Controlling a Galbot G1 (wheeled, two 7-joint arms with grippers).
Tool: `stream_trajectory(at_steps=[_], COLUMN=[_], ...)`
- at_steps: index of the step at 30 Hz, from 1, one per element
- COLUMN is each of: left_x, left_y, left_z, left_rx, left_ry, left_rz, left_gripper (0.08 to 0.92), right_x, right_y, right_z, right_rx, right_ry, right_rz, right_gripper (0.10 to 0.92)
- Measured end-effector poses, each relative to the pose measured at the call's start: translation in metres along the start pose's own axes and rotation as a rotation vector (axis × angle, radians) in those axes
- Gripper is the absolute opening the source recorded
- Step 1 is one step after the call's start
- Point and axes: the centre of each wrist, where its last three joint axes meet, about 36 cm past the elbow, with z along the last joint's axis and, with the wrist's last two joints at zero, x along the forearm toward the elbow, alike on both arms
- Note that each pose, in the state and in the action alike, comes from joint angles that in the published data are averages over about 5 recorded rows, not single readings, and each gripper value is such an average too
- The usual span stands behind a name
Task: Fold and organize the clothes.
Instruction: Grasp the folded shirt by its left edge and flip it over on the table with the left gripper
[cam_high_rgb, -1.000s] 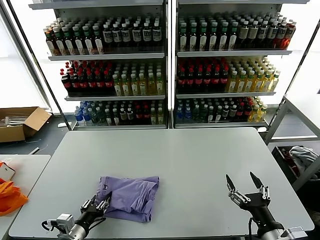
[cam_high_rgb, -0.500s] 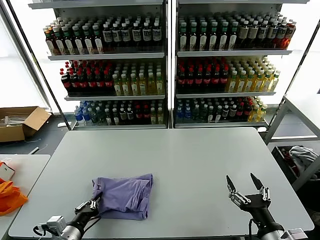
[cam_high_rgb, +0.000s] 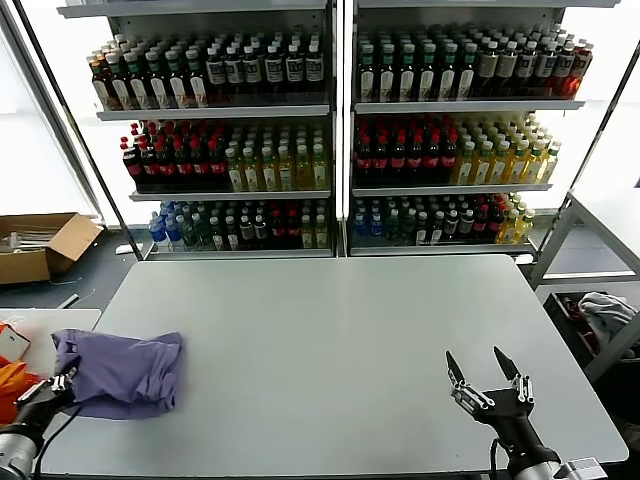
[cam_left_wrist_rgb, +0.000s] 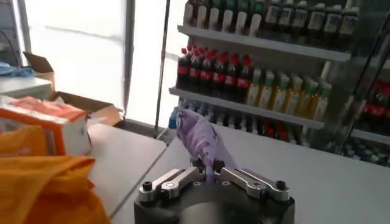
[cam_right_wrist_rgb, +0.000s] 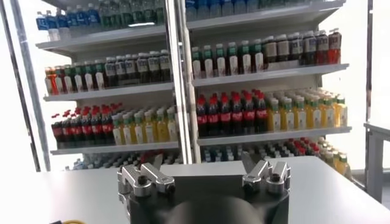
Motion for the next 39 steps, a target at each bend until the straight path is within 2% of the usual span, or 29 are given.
stream_trajectory(at_steps=[6,10,13,20,24,27,31,36,39], left_x=[0.011,0.011,0.006,-0.011,-0.020,-0.026,-0.030,-0.028,-0.022], left_y=[-0.021,-0.053,-0.081,-0.155,-0.199,-0.231,-0.265,-0.292,-0.302], left_z=[-0.031,-0.024,-0.004,0.064,0.095,0.108,0.110,0.105,0.099], left_rx=[-0.048,-0.075,-0.090,-0.111,-0.111,-0.091,-0.032,0.059,0.124], left_ry=[-0.048,-0.032,0.013,0.180,0.251,0.284,0.308,0.345,0.369], left_rz=[0.036,0.096,0.149,0.275,0.348,0.401,0.463,0.543,0.592], left_gripper=[0.118,0.118,0.118,0.118,0.118,0.118,0.118,0.120,0.165], right_x=[0.002,0.005,0.007,0.013,0.016,0.017,0.017,0.013,0.008], right_y=[0.001,0.004,0.006,0.009,0.012,0.016,0.020,0.027,0.032], right_z=[0.001,0.004,0.004,0.004,0.007,0.009,0.014,0.021,0.026], right_rx=[0.002,-0.002,-0.002,0.009,0.011,0.017,0.023,0.017,0.006], right_ry=[-0.002,0.001,0.003,0.011,0.027,0.045,0.077,0.121,0.148], right_rz=[-0.004,-0.003,0.000,-0.004,-0.007,-0.011,-0.023,-0.047,-0.061], right_gripper=[0.823,0.823,0.823,0.823,0.823,0.823,0.823,0.823,0.823])
